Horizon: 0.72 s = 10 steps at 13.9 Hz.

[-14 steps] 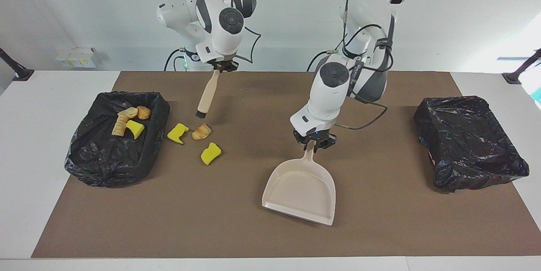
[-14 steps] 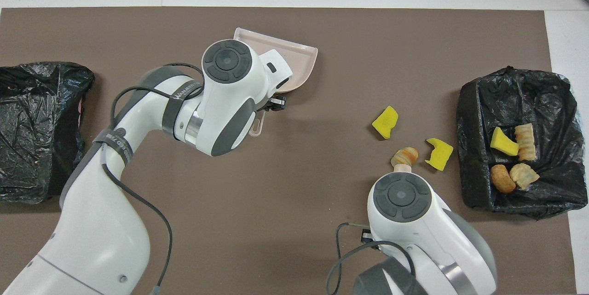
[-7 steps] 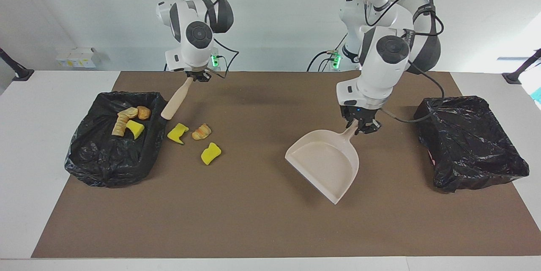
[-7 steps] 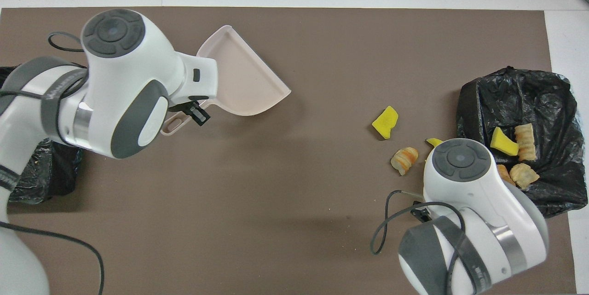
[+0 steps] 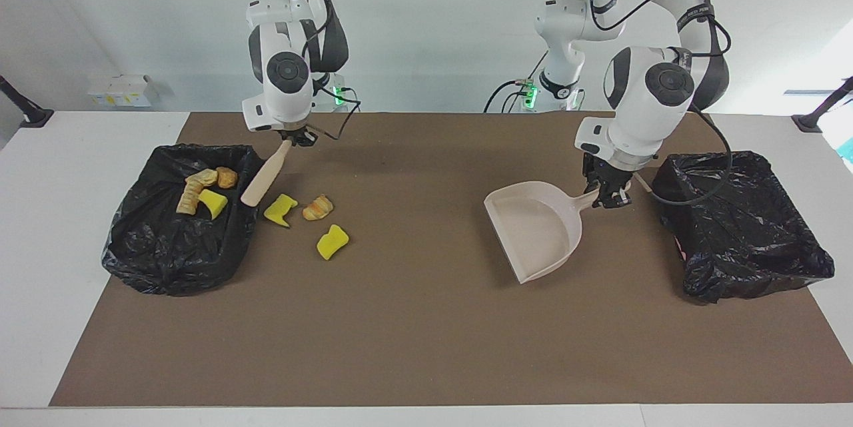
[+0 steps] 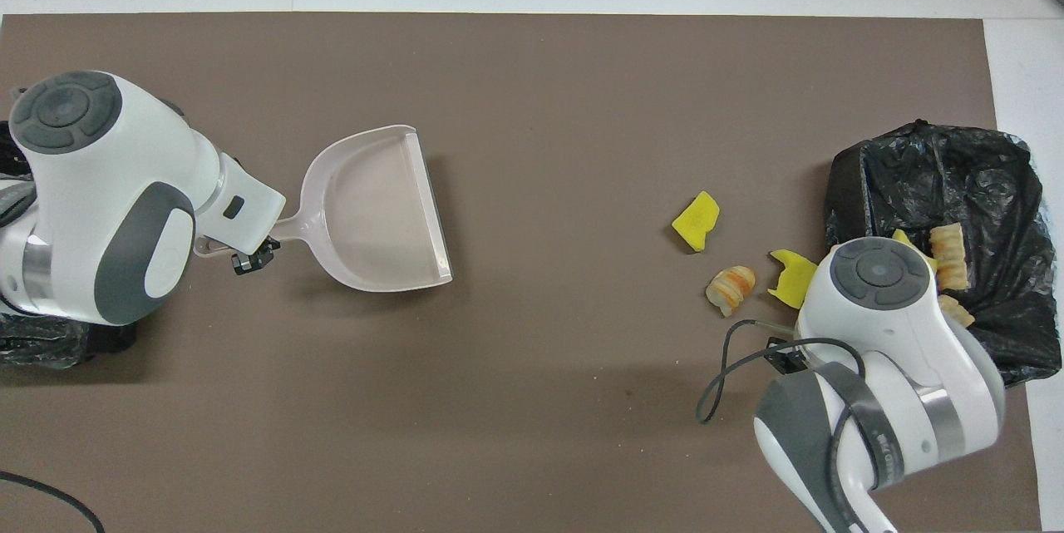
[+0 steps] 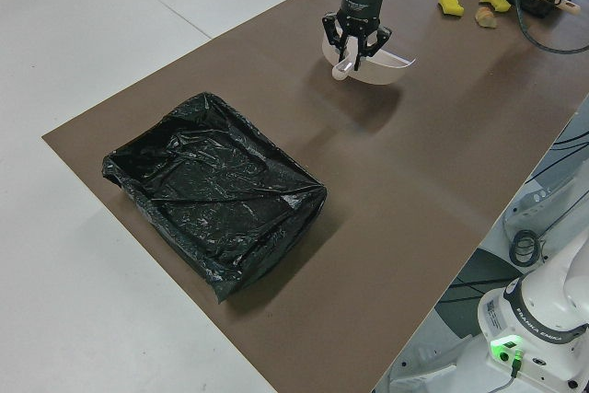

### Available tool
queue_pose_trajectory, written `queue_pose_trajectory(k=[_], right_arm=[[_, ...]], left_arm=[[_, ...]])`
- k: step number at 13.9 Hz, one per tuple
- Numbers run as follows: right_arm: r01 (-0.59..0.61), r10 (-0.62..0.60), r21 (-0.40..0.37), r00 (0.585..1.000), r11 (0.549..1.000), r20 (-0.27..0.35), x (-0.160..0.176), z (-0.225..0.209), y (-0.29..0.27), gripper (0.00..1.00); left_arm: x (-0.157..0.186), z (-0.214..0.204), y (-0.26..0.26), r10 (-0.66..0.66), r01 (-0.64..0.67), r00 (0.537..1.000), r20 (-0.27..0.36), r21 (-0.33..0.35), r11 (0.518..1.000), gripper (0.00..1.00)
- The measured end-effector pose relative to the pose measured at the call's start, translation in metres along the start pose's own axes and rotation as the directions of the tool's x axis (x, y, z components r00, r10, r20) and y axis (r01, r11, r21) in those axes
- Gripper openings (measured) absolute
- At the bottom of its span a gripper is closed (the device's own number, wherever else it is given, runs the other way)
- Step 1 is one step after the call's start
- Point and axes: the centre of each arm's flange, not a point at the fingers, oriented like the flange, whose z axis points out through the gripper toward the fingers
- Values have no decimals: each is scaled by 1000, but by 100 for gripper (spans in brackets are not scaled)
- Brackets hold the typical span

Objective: Sweep and dump trash in bin

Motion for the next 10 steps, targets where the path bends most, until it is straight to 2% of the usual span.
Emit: queue_pose_trajectory(k=[5, 10], right_arm=[[130, -128, 41, 991, 991, -34, 7, 3, -12, 25], [256, -253, 185, 967, 949, -40, -7, -16, -47, 25]], left_arm=[[0, 33, 22, 19, -19, 1000, 16, -28, 999, 32], [3, 45, 41, 19, -18, 999, 26, -37, 999, 32]])
